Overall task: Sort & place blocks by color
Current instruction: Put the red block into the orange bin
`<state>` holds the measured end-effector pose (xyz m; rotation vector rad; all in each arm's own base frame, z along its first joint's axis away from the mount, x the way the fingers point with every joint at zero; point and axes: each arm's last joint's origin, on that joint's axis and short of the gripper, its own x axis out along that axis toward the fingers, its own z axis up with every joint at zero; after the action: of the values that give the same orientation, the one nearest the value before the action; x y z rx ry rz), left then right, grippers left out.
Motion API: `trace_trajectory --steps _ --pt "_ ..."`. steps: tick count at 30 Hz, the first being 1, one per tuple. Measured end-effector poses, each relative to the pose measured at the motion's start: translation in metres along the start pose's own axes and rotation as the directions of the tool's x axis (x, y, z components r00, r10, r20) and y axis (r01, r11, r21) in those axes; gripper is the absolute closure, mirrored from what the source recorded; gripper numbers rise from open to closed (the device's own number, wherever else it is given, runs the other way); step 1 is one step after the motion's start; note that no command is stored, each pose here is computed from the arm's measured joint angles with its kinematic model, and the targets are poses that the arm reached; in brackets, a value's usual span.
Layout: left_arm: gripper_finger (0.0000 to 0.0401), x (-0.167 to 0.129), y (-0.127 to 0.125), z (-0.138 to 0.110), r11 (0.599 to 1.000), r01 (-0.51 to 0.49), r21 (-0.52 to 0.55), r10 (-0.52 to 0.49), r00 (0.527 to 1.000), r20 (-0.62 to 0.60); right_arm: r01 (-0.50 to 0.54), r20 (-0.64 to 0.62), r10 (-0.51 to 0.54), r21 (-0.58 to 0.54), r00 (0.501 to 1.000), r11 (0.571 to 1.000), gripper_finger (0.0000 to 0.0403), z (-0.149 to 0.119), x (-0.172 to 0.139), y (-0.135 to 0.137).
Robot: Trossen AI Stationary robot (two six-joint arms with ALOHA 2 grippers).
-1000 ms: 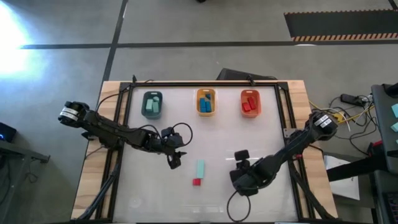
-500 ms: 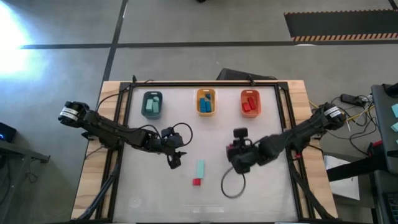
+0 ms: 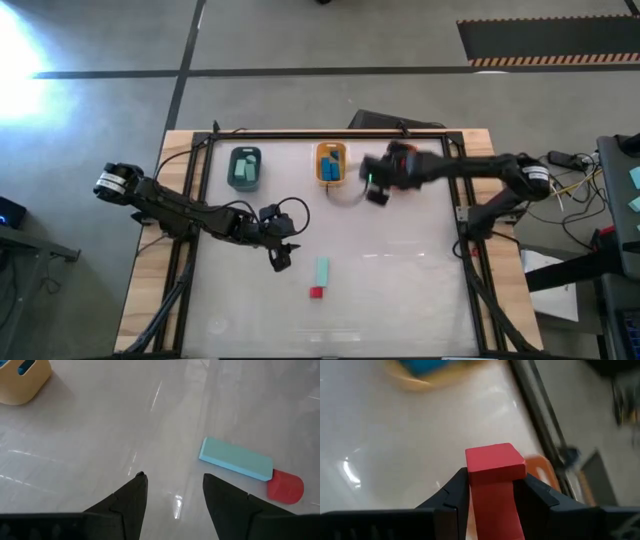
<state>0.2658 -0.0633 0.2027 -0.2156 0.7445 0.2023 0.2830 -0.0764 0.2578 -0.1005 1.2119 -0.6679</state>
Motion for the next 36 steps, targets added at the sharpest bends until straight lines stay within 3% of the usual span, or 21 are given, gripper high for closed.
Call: trace_trajectory --steps 3,6,11,19,29,36 --pt "0.0225 0.0 0.0 0.0 1.0 0.0 0.0 0.0 1.0 -0.001 0.029 -0.079 -0.02 0.12 0.997 0.992 0.0293 -0.003 0.023 -0.037" --pt "0.0225 0.0 0.0 0.0 1.0 0.0 0.001 0.0 1.0 -0.001 0.01 -0.153 0.028 0.24 0.988 0.971 0.0293 -0.012 0.045 -0.067" --pt "0.0225 0.0 0.0 0.0 1.0 0.0 0.001 0.0 1.0 -0.001 -0.029 -0.232 0.118 0.354 0.966 0.935 0.0293 -0.029 0.071 -0.093" --pt "0.0225 0.0 0.0 0.0 1.0 -0.001 0.001 0.001 1.0 -0.002 -0.026 -0.265 0.126 0.353 0.956 0.935 0.0267 -0.035 0.081 -0.099" --pt "0.0225 0.0 0.0 0.0 1.0 -0.002 0.001 0.002 1.0 -0.003 -0.028 -0.266 0.126 0.344 0.956 0.938 0.0273 -0.035 0.081 -0.099" --pt "0.0225 0.0 0.0 0.0 1.0 -0.002 0.001 0.002 1.0 -0.003 -0.023 -0.267 0.126 0.361 0.956 0.932 0.0234 -0.035 0.081 -0.099"
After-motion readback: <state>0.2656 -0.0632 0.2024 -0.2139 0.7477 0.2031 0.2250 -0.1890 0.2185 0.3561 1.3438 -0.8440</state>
